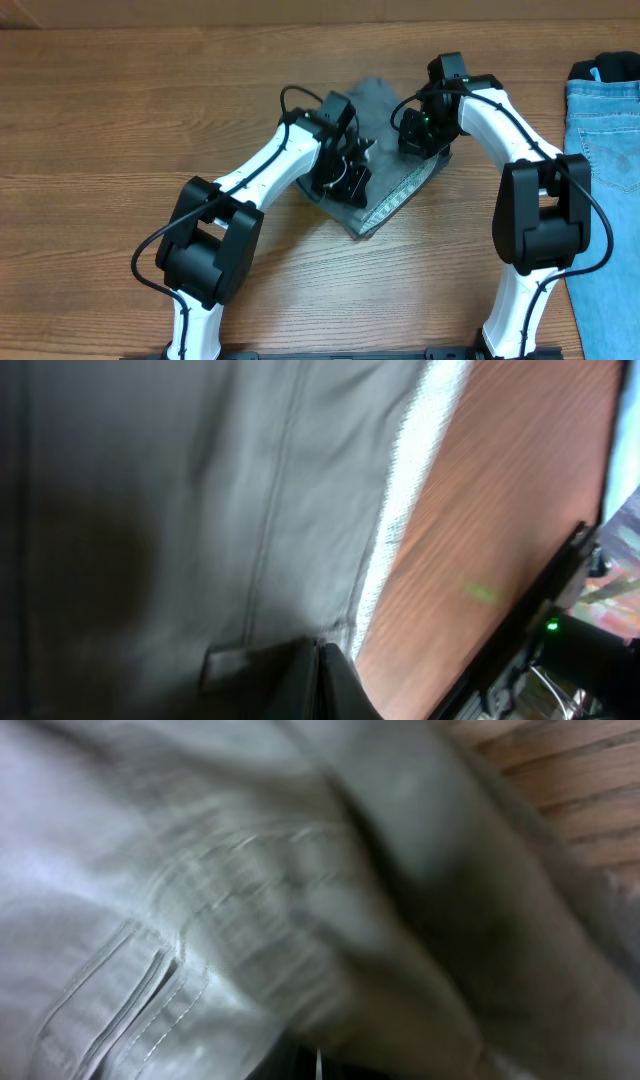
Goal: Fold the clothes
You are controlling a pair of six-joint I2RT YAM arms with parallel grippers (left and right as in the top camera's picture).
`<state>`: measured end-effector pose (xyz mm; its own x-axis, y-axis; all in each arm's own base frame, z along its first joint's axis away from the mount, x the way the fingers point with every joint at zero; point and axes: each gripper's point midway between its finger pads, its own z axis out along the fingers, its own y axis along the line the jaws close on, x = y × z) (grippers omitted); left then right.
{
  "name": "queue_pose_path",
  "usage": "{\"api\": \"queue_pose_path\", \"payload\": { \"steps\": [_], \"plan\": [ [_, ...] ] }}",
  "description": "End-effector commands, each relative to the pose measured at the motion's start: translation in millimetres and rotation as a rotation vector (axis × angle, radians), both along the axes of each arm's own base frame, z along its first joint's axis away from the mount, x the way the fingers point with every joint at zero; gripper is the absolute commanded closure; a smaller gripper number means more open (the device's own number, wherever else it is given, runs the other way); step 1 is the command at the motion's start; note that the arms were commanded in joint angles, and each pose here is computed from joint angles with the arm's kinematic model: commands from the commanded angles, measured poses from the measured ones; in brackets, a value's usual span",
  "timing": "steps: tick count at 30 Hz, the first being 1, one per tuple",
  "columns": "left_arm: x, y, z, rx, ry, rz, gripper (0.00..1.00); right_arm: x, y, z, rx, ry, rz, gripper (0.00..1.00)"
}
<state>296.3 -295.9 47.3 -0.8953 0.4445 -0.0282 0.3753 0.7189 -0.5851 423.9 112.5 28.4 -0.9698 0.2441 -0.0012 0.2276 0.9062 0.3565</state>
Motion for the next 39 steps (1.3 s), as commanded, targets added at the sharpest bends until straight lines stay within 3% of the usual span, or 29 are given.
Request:
{"api": "queue_pose_path", "payload": {
  "steps": [1, 9, 16, 21, 25, 27, 28, 33, 39],
  "plan": [
    [-19.5, 12.1, -18.2, 0.02, 0.073, 0.016, 0.96, -2.3, -4.8, -20.2, 0.012, 0.049, -0.038, 0.96],
    [-55.2, 46.0, -40.6, 0.138, 0.22, 0.032, 0.96, 4.7, -30.8, -39.7, -0.034, 0.077, -0.147, 0.96],
    [-51.2, 45.8, -30.9, 0.107, 0.166, -0.018, 0.96, 22.4, -54.4, -12.1, -0.027, 0.03, -0.185, 0.96],
    [-30.0, 37.6, 14.8, 0.029, -0.019, -0.058, 0.96, 40.3, -57.2, 50.7, -0.023, -0.078, -0.161, 0.96],
    [0.0, 33.8, 60.5, -0.01, -0.258, -0.04, 0.96, 47.9, -57.1, 92.0, -0.019, -0.132, -0.162, 0.74],
    [14.8, 31.3, 77.6, -0.025, -0.344, 0.003, 0.96, 46.2, -57.2, 97.4, -0.019, -0.126, -0.161, 0.71],
    [20.3, 29.2, 83.6, -0.037, -0.371, 0.022, 0.96, 44.0, -57.2, 96.7, -0.021, -0.116, -0.161, 0.72],
    [32.8, 21.6, 75.0, -0.054, -0.39, 0.038, 0.96, 18.9, -57.3, 82.3, -0.034, -0.02, -0.119, 0.96],
    [23.4, 7.5, 26.0, -0.075, -0.229, 0.015, 0.96, -11.9, -57.6, 50.5, -0.043, 0.103, -0.111, 0.96]
  ]
}}
